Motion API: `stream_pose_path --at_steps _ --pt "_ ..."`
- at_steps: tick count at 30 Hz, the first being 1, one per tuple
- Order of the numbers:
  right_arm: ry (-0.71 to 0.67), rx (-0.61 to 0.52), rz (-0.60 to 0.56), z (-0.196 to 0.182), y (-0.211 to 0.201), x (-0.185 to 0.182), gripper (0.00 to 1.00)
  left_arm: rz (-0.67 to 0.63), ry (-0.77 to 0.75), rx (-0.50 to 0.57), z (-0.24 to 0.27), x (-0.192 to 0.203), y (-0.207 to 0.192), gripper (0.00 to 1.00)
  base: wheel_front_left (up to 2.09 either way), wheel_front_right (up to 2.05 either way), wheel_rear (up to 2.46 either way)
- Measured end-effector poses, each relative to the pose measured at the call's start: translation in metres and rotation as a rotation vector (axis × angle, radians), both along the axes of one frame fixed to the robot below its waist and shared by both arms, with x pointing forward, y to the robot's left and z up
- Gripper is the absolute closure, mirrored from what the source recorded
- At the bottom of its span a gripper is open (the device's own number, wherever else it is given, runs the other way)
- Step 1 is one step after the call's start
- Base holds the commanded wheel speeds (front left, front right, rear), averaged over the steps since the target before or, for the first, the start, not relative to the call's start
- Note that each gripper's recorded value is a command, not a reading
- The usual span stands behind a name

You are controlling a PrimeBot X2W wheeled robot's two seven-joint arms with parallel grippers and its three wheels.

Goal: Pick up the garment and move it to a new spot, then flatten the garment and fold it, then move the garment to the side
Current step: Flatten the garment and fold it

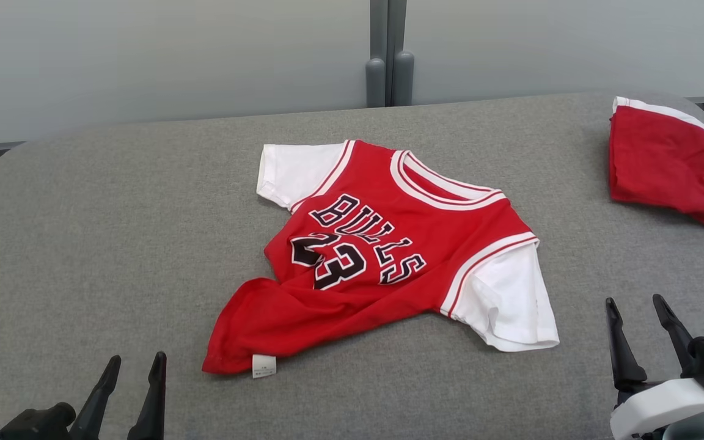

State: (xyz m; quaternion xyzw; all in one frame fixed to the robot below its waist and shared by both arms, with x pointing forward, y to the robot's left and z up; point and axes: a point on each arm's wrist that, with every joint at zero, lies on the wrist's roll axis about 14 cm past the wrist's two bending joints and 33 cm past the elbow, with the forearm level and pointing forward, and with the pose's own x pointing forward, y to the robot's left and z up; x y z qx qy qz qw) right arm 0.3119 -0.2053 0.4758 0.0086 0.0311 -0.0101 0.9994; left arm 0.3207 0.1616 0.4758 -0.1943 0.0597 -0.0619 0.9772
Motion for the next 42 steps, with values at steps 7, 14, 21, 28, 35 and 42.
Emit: stream_pose_path --at_steps 7,14,21,28,35,42 --pt "0.013 0.000 0.005 -0.004 0.002 -0.002 0.00 0.016 -0.010 -0.004 0.003 -0.002 0.002 0.00 0.00 0.00 0.00" --pt "0.013 -0.002 0.015 -0.004 0.005 -0.001 0.00 0.026 -0.018 -0.019 0.005 -0.002 0.001 0.00 0.00 0.00 0.00" --pt "0.052 0.032 0.032 -0.015 0.018 -0.003 0.00 -0.006 -0.003 -0.031 0.000 -0.008 -0.008 0.00 0.00 0.00 0.00" --pt "0.189 0.047 0.055 -0.047 0.025 -0.009 0.00 -0.125 0.093 -0.065 -0.023 -0.019 -0.037 0.00 0.00 0.00 0.00" --pt "0.263 0.078 0.067 -0.064 0.033 0.002 0.00 -0.194 0.120 -0.075 -0.025 -0.002 -0.052 0.00 0.00 0.00 0.00" --pt "0.301 0.098 0.066 -0.075 0.035 0.014 0.00 -0.212 0.179 -0.057 -0.040 0.010 -0.052 0.00 0.00 0.00 0.00"
